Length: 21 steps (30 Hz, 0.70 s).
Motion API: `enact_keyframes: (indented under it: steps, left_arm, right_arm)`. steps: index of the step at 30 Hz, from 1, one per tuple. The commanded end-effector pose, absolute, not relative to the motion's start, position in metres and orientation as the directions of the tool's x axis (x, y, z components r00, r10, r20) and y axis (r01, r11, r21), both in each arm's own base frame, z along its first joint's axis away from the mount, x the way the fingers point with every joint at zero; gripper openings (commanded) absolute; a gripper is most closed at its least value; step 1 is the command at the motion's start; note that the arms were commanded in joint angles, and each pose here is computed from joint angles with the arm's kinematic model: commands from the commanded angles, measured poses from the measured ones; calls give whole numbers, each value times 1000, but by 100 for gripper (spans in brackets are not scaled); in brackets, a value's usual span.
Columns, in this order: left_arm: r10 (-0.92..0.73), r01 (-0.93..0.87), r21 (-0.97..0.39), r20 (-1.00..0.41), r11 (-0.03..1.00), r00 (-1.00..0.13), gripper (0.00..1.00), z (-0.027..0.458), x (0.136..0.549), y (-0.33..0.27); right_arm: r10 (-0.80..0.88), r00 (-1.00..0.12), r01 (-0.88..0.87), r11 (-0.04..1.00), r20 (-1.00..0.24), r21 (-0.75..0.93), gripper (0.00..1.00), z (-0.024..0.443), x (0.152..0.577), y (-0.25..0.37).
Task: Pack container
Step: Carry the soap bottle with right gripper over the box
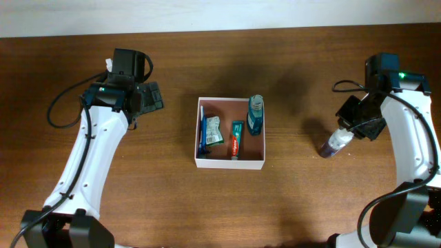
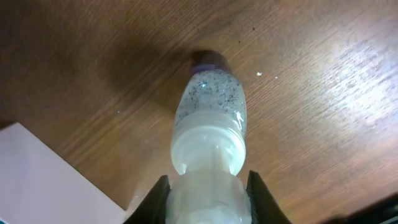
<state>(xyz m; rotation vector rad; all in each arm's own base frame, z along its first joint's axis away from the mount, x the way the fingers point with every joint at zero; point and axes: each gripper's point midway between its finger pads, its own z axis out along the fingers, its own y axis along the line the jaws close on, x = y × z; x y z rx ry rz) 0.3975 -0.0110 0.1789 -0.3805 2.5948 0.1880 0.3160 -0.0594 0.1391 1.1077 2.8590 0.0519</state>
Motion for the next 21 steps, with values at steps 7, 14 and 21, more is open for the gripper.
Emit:
enact_keyframes:
  steps: [7, 14, 21]
  left_arm:
    - [-229, -307, 69, -517, 949, -825, 99, 184, 398, -8]
    - [-229, -307, 69, -517, 949, -825, 99, 184, 398, -8]
    - [-229, -307, 69, -517, 949, -825, 99, 184, 398, -8]
  right_arm:
    - [535, -808, 517, 845, -246, 139, 17, 205, 316, -50]
    - [433, -828, 388, 901, -357, 192, 18, 250, 294, -16]
    - [283, -856, 203, 954, -433, 222, 18, 282, 279, 36]
